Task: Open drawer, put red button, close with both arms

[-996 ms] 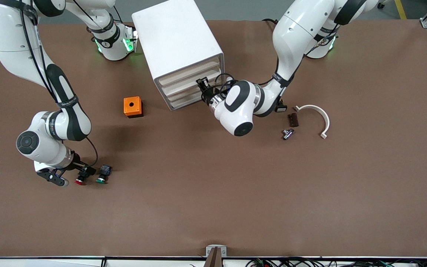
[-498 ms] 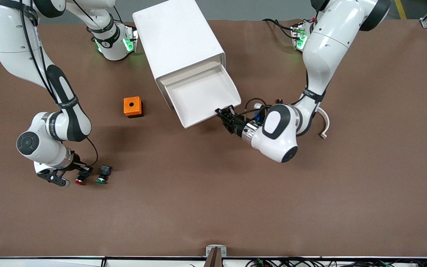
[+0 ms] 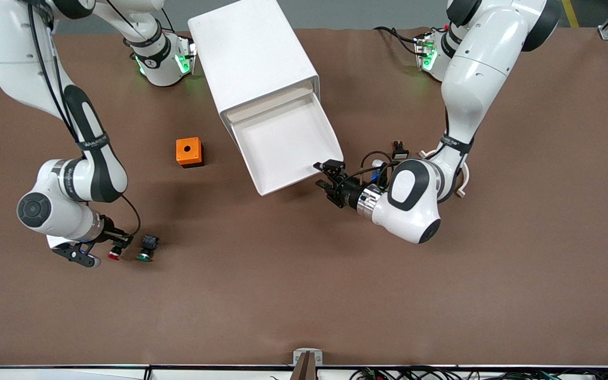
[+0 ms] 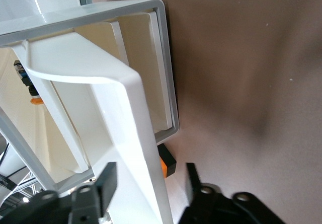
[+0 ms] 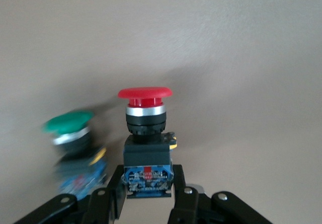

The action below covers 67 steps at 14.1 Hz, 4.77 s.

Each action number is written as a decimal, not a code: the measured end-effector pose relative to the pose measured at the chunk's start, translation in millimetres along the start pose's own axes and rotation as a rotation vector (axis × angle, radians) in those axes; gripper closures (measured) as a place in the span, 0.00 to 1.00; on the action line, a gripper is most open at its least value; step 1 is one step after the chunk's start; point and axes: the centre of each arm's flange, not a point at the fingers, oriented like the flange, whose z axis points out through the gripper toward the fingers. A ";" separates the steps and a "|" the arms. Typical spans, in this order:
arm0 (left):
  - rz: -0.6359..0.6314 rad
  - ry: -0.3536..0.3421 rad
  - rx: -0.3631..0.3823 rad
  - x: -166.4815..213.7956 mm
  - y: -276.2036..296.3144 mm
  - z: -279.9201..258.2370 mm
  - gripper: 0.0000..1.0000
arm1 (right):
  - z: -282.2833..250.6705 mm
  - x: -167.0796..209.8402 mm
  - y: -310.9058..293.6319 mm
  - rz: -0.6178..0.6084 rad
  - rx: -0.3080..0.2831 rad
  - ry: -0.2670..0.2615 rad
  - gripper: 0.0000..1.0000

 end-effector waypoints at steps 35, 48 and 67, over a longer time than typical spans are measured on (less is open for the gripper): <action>1.355 1.077 -0.548 -51.9 -127.7 -63.1 0.00 | -124.6 -424.6 -376.4 0.643 0.121 -0.057 0.59; 1.534 1.106 -0.390 -36.8 -92.2 12.0 0.00 | -103.3 -436.0 -388.7 0.688 0.100 -0.055 0.59; 1.606 0.916 -0.243 -39.0 -107.3 105.9 0.00 | -233.5 -381.6 -352.5 -0.012 0.002 -0.001 0.00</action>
